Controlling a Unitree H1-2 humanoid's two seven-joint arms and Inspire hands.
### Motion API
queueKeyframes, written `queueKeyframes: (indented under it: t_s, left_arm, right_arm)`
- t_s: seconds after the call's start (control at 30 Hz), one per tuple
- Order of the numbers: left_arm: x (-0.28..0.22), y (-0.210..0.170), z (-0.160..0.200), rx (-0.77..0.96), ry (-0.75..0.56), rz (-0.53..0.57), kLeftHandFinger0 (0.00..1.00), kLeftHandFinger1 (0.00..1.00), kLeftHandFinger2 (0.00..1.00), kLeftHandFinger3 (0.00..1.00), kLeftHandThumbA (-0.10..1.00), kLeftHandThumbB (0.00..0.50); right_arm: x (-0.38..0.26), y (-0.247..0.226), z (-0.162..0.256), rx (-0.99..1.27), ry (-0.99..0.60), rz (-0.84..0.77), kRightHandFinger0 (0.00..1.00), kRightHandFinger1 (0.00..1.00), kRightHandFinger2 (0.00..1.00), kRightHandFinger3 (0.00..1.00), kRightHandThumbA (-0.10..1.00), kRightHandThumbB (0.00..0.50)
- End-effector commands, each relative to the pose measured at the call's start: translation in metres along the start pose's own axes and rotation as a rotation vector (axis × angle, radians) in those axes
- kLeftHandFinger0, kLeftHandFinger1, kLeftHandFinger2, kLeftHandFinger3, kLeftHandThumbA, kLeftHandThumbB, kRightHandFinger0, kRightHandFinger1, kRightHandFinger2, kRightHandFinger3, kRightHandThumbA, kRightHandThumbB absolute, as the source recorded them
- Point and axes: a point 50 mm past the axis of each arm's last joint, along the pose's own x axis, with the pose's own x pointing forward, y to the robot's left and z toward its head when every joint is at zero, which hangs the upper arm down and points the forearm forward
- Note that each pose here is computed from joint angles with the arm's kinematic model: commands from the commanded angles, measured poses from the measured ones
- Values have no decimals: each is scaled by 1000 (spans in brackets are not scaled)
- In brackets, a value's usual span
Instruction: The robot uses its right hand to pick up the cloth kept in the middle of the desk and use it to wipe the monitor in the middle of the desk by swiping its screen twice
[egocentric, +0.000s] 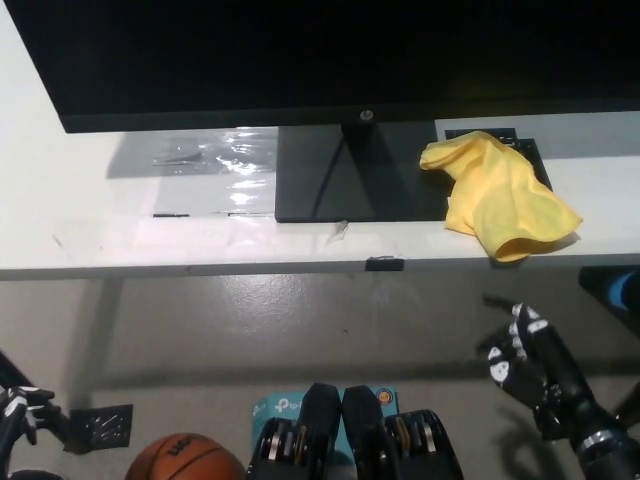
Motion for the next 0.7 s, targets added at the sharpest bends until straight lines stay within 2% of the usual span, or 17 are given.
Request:
queueKeyframes:
  t_s: [0.0, 0.1, 0.13, 0.17, 0.2, 0.23, 0.27, 0.3, 0.33, 0.4, 0.57, 0.67]
  left_arm:
    - [1, 4, 6, -1, -51, -8, 542, 548, 99, 135, 723, 500]
    - [-4, 1, 2, -7, -45, -10, 531, 541, 96, 131, 725, 500]
    - [-4, 1, 2, -7, -45, -10, 531, 541, 96, 131, 725, 500]
    - [-4, 1, 2, -7, -42, -9, 535, 547, 110, 131, 723, 500]
    - [-4, 1, 2, -1, -43, -10, 535, 547, 109, 130, 726, 500]
    - [-3, 1, 2, -1, -42, -11, 537, 554, 113, 135, 726, 500]
    - [-3, 1, 2, -3, -42, -14, 551, 566, 115, 141, 727, 500]
    - [-3, 1, 2, -2, -43, -15, 556, 569, 115, 143, 727, 500]
    - [-4, 1, 2, -3, -43, -15, 564, 566, 106, 147, 719, 500]
    - [-4, 2, 3, -5, -47, -12, 553, 555, 103, 143, 718, 500]
    - [-3, 3, 4, 1, -46, -13, 550, 552, 96, 153, 719, 500]
    - [-2, 3, 4, 8, -47, -15, 554, 557, 106, 150, 725, 500]
  right_arm:
    - [8, -22, 48, -24, -224, -38, 383, 382, 512, 885, 279, 13]
    - [14, -37, 78, -44, -328, -52, 239, 282, 476, 884, 297, 22]
    - [14, -37, 78, -44, -327, -52, 238, 281, 476, 884, 299, 22]
    - [18, -44, 92, -62, -364, -64, 304, 346, 531, 896, 314, 46]
    - [21, -51, 106, -84, -404, -78, 331, 369, 574, 911, 326, 56]
    - [22, -53, 111, -87, -410, -83, 411, 439, 634, 926, 358, 76]
    - [26, -63, 133, -145, -408, -83, 527, 679, 887, 1000, 451, 157]
    - [26, -66, 139, -169, -403, -81, 555, 757, 967, 1000, 507, 140]
    - [30, -73, 152, -262, -402, -66, 857, 1000, 1000, 1000, 523, 168]
    - [36, -81, 162, -307, -394, -42, 1000, 1000, 1000, 1000, 482, 185]
    - [62, -95, 160, -445, -386, -36, 1000, 1000, 1000, 1000, 505, 238]
    - [72, -97, 156, -486, -398, -38, 1000, 1000, 1000, 1000, 463, 242]
